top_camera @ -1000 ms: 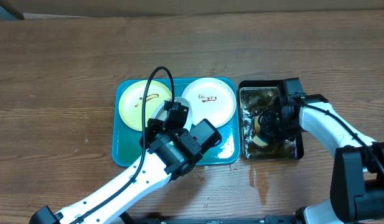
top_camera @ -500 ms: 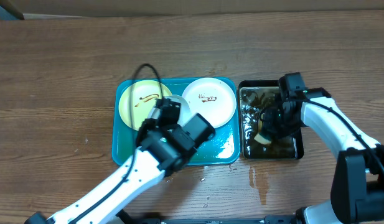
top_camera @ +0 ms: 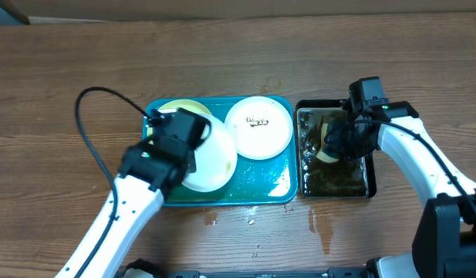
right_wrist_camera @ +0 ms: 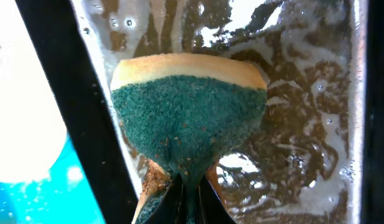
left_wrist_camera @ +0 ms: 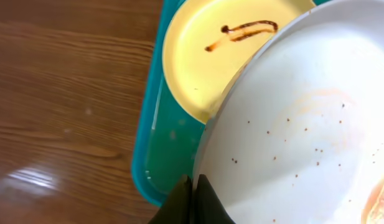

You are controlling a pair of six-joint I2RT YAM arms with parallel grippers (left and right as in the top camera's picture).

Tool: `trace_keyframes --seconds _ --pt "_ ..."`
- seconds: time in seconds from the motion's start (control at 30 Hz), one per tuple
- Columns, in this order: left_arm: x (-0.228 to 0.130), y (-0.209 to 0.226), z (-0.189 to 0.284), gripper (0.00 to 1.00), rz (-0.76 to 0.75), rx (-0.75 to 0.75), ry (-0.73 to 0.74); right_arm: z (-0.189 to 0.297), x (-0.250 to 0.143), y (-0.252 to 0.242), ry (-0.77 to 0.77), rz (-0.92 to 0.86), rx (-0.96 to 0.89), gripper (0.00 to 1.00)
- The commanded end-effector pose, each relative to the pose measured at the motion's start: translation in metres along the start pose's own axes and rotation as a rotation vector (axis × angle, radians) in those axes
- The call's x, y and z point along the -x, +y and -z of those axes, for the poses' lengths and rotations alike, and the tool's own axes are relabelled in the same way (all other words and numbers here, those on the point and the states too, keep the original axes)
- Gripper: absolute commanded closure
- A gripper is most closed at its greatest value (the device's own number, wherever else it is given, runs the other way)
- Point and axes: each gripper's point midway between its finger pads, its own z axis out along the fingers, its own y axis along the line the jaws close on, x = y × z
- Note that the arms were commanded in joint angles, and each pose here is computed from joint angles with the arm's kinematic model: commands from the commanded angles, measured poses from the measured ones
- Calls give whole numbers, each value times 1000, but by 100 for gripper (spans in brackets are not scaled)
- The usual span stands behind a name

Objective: Clean dirty plates on tray and stack at the side
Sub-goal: 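Carry the white plate left and set it on the table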

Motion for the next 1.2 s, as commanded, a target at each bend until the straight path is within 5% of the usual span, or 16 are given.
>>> trace_keyframes --seconds 0.0,0.27,0.53,1.0,1.17 --pt "4 -7 2 96 37 -153 58 -11 -4 -6 29 0 -21 96" --pt "29 46 -17 96 273 -274 81 -26 -13 -12 83 -10 -40 96" --pt "40 141 -40 96 575 -149 29 -26 -14 -12 88 -11 -39 96" --pt "-10 227 -112 96 966 12 221 -25 -18 -13 103 -14 -44 96" --pt "-19 239 -130 96 997 35 250 -25 -19 -13 109 -15 -46 96"
